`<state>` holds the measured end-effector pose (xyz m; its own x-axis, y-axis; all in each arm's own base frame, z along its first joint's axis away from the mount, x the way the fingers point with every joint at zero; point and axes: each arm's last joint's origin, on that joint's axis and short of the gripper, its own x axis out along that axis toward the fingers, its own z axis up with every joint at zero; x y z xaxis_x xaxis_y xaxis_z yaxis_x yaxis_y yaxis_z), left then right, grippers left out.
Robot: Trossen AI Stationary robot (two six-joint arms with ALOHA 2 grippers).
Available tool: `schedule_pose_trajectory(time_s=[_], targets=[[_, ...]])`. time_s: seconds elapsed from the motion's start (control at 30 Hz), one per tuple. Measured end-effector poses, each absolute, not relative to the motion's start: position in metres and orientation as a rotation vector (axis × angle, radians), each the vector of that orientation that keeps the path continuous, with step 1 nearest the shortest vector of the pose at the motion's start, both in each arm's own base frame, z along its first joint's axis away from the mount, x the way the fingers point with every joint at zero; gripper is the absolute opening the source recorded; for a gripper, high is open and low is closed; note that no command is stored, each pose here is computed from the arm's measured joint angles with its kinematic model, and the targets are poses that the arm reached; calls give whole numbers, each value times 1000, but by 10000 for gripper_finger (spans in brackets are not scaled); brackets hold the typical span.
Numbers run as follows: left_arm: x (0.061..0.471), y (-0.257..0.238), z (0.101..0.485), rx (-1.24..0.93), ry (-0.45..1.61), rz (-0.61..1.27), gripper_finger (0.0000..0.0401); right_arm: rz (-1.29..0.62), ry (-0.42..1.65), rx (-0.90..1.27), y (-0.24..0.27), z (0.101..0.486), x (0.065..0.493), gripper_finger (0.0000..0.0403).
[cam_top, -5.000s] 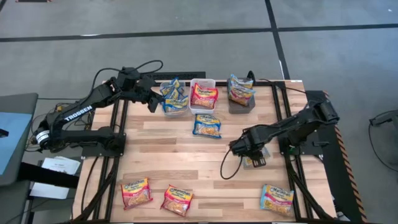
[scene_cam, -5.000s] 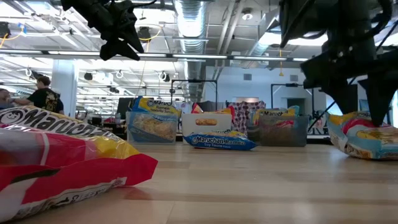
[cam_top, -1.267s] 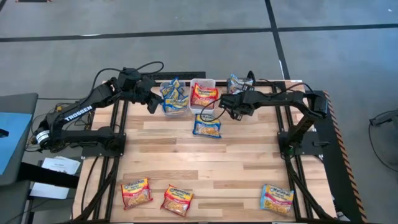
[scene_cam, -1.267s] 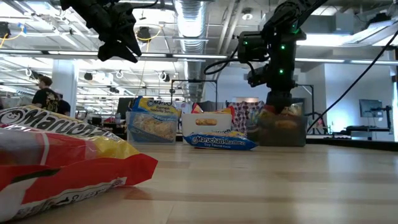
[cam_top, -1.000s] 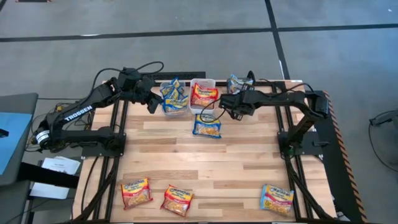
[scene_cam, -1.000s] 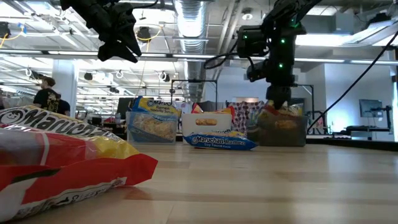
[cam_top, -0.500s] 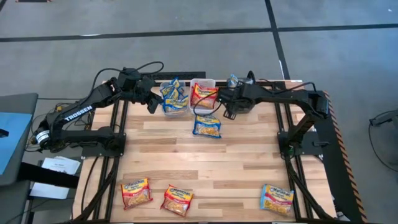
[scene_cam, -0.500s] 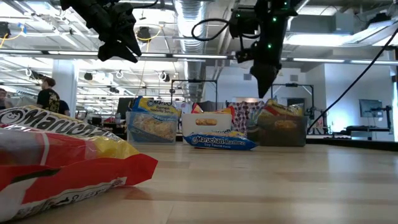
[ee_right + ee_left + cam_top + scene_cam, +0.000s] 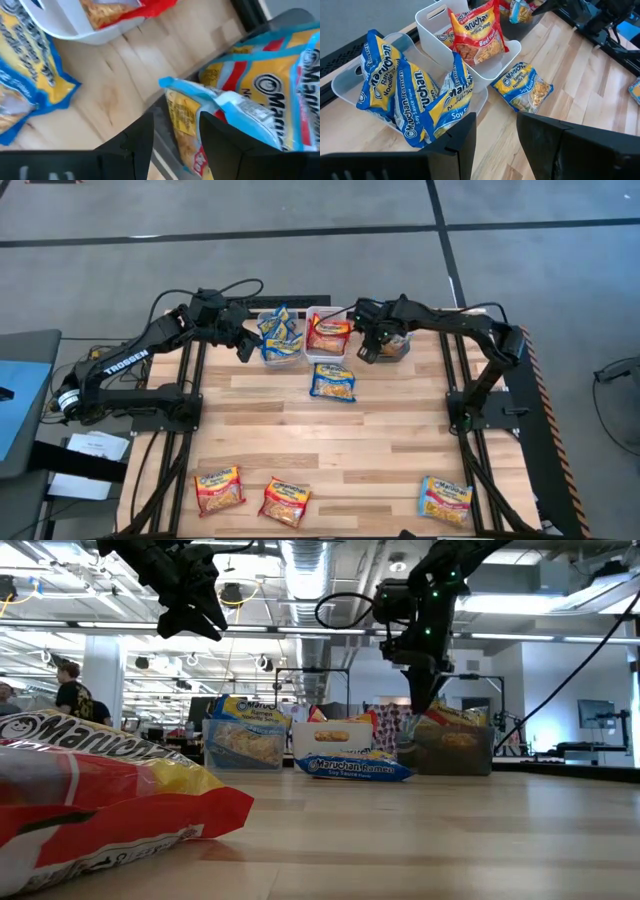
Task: Sort Maruchan noodles
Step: Put the light blue noodle pack into the black bin
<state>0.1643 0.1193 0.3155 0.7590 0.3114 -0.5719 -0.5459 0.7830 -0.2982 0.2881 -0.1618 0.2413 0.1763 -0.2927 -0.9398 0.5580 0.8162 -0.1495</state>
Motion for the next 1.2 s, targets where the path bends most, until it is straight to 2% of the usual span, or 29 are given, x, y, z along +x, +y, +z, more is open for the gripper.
schedule_pose_trajectory(time_s=[0.3, 0.63, 0.93, 1.2], targets=[[164, 120, 315, -451, 531, 511, 128, -631, 1227, 287, -175, 237, 288, 182], [164, 120, 315, -454, 530, 510, 127, -651, 1320, 319, -176, 213, 294, 181], [164, 121, 315, -449, 531, 528, 127, -723, 1359, 296, -176, 205, 296, 155], [164, 121, 315, -448, 531, 533, 127, -742, 1284, 467, -188, 205, 292, 154]])
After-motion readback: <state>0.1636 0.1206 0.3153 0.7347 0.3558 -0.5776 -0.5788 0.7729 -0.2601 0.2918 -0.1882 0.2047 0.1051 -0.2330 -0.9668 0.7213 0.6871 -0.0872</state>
